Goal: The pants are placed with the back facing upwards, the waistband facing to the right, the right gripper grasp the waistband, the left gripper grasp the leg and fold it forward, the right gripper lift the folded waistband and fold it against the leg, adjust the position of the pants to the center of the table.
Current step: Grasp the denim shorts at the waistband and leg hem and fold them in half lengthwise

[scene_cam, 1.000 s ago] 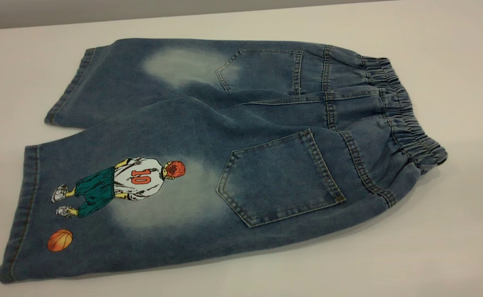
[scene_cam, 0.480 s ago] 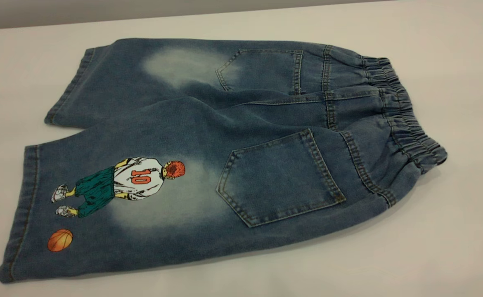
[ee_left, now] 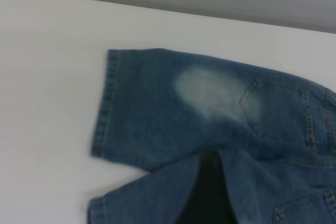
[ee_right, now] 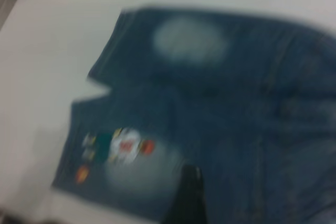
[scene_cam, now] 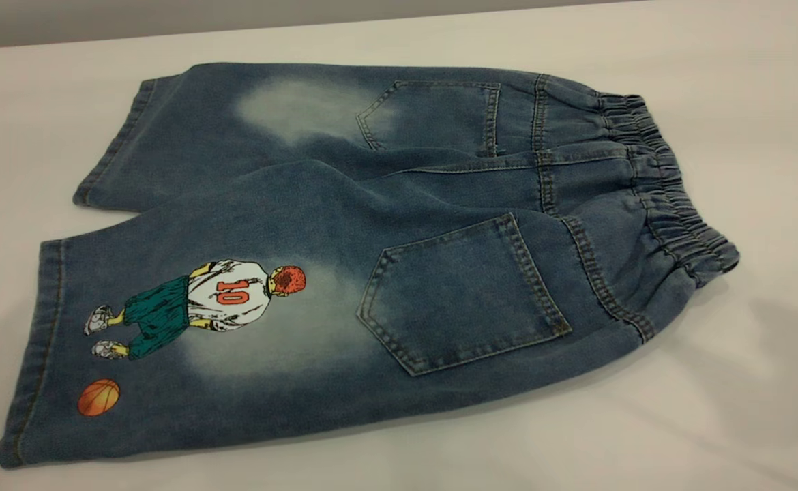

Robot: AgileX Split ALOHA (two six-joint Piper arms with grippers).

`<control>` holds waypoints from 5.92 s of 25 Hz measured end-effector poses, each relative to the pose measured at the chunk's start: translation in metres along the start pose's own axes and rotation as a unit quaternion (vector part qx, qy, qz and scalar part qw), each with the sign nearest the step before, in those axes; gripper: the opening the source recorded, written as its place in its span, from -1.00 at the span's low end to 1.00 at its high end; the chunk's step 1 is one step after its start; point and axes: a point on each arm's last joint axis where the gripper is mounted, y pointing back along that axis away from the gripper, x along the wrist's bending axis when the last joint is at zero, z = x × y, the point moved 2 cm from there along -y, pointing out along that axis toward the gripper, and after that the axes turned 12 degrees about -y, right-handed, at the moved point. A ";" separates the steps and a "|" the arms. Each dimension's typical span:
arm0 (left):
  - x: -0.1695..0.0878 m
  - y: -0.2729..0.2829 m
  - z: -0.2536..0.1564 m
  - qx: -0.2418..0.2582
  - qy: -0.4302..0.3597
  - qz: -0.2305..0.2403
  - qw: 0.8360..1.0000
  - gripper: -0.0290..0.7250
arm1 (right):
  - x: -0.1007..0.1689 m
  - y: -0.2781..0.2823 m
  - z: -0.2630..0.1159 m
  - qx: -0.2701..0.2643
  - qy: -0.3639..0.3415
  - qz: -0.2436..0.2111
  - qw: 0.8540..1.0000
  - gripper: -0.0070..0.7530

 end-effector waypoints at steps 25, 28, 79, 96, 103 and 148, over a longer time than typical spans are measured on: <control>0.006 -0.071 -0.005 0.045 -0.004 -0.018 0.999 0.48 | -0.179 -0.154 -0.039 0.155 -0.267 0.087 0.947 0.56; 0.006 -0.071 -0.005 0.045 -0.004 -0.019 0.999 0.48 | -0.184 -0.158 -0.051 0.163 -0.256 0.077 0.950 0.56; 0.004 -0.071 -0.009 0.061 -0.002 -0.027 0.998 0.48 | -0.236 -0.206 -0.105 0.165 -0.320 0.026 0.932 -0.86; 0.005 -0.102 -0.116 0.312 0.048 -0.052 0.948 0.48 | -0.233 -0.206 -0.104 0.164 -0.320 0.036 0.932 -0.88; 0.011 -0.099 -0.158 0.329 0.055 -0.019 0.943 0.48 | -0.233 -0.206 -0.103 0.165 -0.320 0.040 0.932 -0.88; 0.033 -0.155 -0.245 0.466 0.039 0.024 0.884 0.28 | -0.228 -0.205 -0.105 0.179 -0.309 0.058 0.932 -0.89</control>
